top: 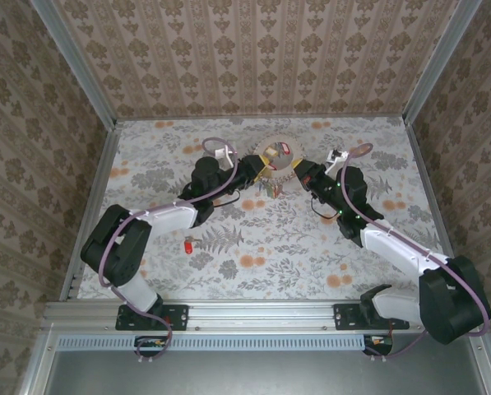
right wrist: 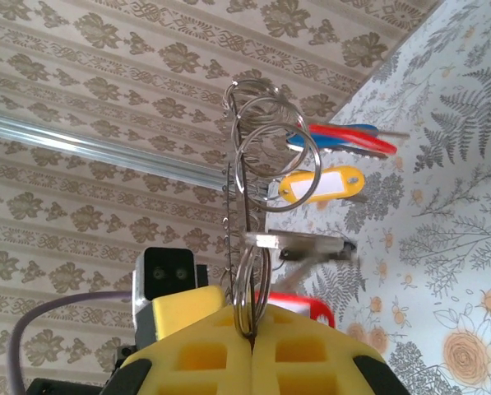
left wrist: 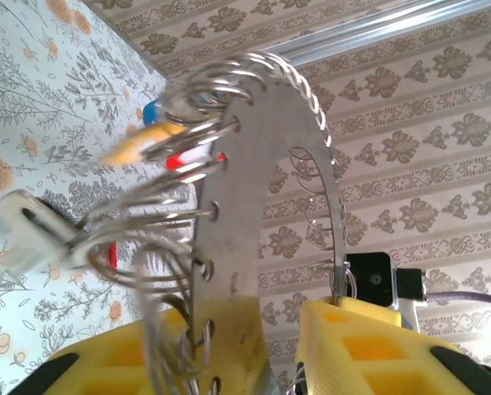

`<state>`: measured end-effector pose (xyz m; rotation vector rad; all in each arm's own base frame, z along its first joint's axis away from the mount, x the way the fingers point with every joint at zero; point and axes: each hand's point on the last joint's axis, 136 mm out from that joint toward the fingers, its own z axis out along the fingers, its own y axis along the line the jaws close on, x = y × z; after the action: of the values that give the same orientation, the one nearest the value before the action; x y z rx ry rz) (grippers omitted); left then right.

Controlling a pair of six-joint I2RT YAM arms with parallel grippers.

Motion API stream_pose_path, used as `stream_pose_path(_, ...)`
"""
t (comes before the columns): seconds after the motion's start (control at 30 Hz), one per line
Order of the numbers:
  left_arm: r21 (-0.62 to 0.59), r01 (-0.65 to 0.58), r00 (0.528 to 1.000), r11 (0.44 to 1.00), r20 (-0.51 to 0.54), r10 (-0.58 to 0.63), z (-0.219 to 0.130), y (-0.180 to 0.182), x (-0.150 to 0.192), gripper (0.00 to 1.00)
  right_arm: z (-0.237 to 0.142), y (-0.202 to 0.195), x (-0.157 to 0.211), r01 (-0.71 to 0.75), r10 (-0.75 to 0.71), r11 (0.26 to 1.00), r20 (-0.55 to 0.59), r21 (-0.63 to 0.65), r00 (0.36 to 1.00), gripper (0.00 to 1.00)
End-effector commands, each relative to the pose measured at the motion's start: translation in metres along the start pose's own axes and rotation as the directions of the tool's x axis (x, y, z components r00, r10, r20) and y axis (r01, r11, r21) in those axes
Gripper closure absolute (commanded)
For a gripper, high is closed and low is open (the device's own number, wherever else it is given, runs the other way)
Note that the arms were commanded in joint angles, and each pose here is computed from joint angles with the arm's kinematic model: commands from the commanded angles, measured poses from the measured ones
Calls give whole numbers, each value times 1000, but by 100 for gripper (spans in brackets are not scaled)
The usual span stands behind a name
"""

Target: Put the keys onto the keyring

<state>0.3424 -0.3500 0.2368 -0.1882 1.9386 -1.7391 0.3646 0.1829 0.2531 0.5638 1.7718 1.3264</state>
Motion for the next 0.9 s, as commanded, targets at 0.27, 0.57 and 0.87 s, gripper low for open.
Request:
stream_pose_path(0.27, 147, -151, 988, 978, 63, 143, -22, -55, -24, 98, -37, 1, -4, 230, -234, 970, 51, 75, 971, 70)
stream_pose_path(0.57, 270, -344, 939, 899, 111, 326, -46, -110, -29, 100, -84, 1, -18, 526, -546, 835, 124, 165, 828, 48)
stream_pose_path(0.87, 326, -519, 854, 790, 168, 492, -63, -157, -24, 100, -90, 55, 28, 917, -912, 375, 125, -133, 391, 69)
